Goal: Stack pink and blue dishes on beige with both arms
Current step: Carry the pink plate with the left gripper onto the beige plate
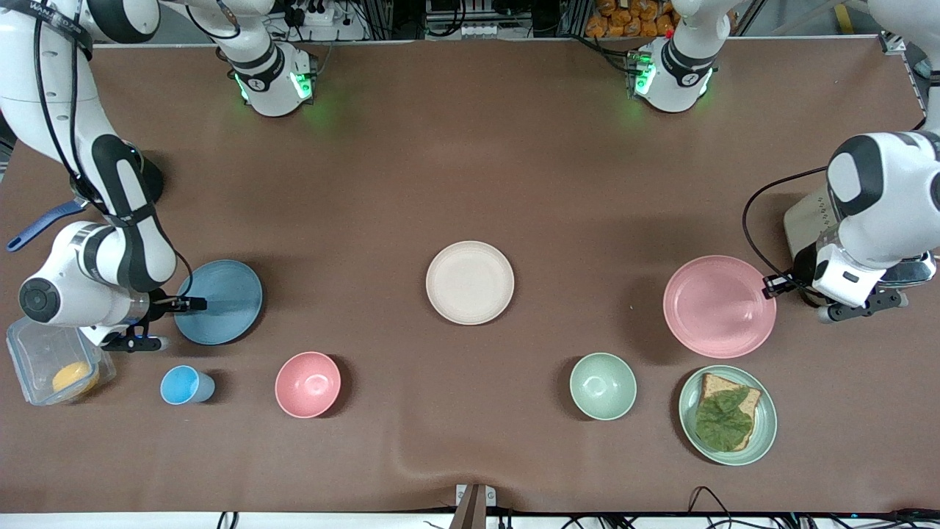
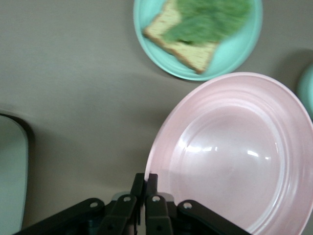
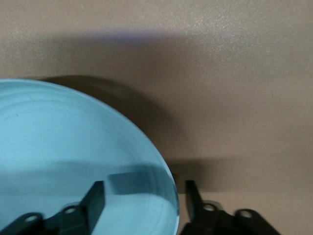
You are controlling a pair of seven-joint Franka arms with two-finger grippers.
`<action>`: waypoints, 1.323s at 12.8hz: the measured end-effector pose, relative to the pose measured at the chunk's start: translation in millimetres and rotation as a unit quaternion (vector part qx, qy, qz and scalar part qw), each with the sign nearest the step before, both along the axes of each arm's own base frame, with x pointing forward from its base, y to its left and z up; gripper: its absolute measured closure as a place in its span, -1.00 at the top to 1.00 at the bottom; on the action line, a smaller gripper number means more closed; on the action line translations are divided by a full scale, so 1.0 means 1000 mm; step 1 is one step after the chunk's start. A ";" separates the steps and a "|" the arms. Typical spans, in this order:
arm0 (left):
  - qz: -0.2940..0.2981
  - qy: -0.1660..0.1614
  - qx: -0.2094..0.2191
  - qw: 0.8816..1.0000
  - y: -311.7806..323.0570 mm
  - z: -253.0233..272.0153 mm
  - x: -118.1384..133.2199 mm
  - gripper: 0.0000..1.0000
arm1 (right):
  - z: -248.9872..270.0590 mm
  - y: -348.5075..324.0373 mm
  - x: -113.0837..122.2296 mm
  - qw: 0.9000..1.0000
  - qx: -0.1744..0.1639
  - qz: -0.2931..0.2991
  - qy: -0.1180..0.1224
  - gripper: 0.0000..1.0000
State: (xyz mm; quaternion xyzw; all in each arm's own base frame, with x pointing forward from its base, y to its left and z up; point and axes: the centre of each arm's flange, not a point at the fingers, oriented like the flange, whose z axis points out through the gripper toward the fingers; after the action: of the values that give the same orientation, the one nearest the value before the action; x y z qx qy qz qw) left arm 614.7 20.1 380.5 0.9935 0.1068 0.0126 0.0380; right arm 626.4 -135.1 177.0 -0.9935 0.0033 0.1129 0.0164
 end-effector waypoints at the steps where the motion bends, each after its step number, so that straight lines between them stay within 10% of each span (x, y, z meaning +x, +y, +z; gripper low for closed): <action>1: -0.010 0.006 -0.003 1.000 -0.017 0.012 0.004 -0.90 | 0.000 -0.001 0.000 1.000 0.001 0.002 0.000 0.17; 5: -0.073 0.038 -0.007 0.997 -0.143 0.004 -0.007 -0.90 | 0.003 -0.003 0.000 1.000 0.004 0.009 -0.001 -0.74; 17: -0.086 0.052 -0.046 0.994 -0.378 -0.092 -0.060 -0.90 | 0.022 -0.004 0.013 0.998 0.014 0.058 -0.022 -0.85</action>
State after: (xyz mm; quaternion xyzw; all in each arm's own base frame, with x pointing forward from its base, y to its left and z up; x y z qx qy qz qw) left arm 555.2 -357.5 288.6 0.9955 0.0230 -0.0474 0.0789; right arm 639.5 -138.9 198.6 -0.9939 -0.0563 0.0914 0.0237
